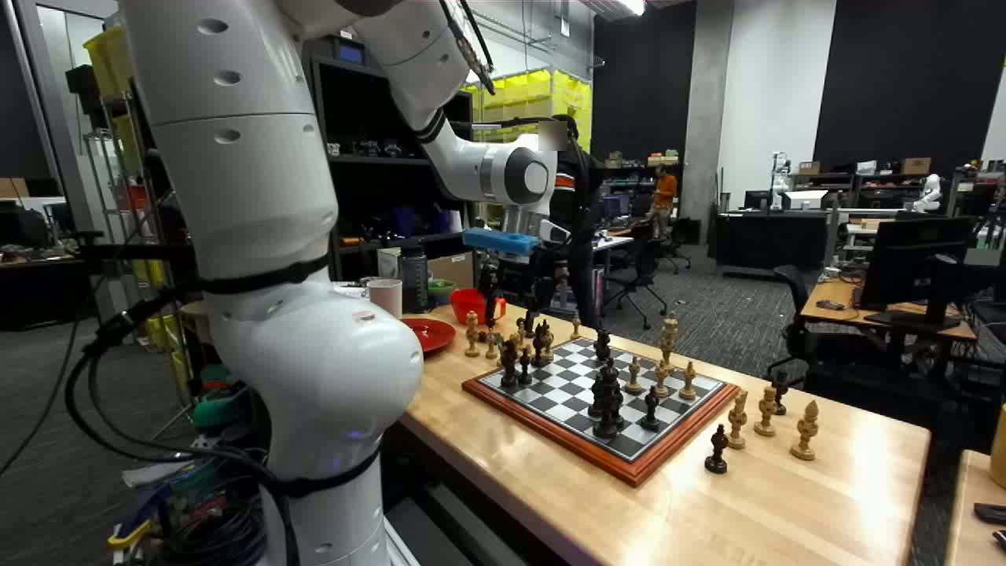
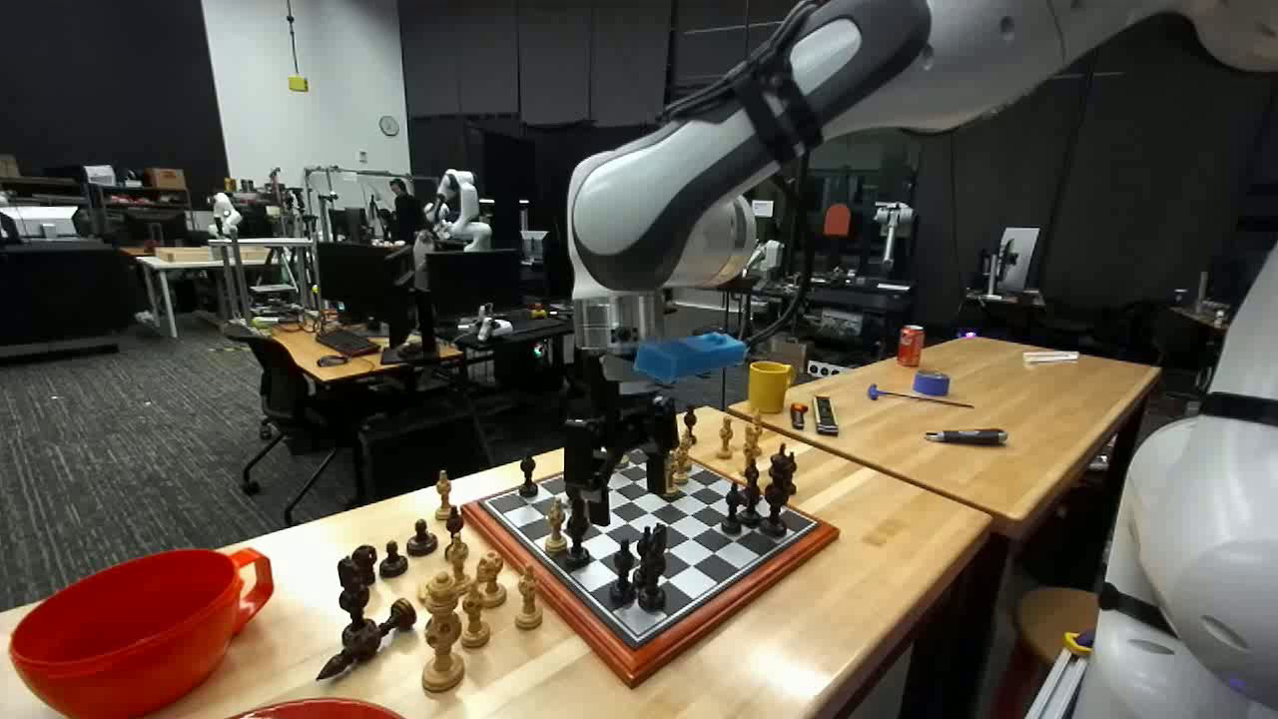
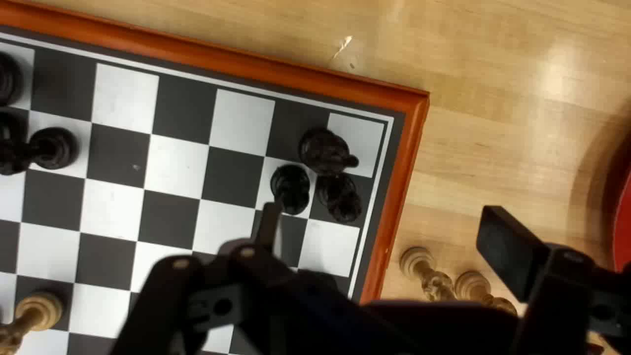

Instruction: Pick up one black chess piece at the top left of the chess board and move it to the center of the chess board

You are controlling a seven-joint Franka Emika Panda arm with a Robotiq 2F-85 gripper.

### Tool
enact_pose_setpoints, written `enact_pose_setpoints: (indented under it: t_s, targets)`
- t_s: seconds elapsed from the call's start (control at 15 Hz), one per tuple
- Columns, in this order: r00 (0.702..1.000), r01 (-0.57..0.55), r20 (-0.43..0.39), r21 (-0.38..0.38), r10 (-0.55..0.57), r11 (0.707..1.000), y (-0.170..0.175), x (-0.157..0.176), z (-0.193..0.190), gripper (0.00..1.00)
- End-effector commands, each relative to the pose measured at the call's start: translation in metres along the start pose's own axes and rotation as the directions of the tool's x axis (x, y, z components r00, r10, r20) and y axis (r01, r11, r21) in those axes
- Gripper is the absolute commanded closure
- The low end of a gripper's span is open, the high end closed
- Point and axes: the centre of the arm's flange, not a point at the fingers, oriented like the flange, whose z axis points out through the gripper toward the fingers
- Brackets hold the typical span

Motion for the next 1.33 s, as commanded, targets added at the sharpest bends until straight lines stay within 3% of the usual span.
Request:
enact_pose_setpoints:
  t_s: [0.0,0.4,0.73,1.13,1.27]
  targets:
    - [1.000,0.000,-0.001,0.000,0.000,1.000,0.000,0.000,0.000,0.00]
    - [1.000,0.009,0.000,-0.006,-0.009,1.000,-0.003,0.020,-0.009,0.00]
    - [1.000,0.011,-0.007,0.006,-0.011,1.000,-0.003,0.017,-0.005,0.00]
    - [0.997,0.055,-0.045,-0.102,-0.060,0.993,0.000,0.047,-0.032,0.00]
    - [0.997,0.071,-0.034,-0.104,-0.075,0.992,-0.001,0.065,-0.038,0.00]
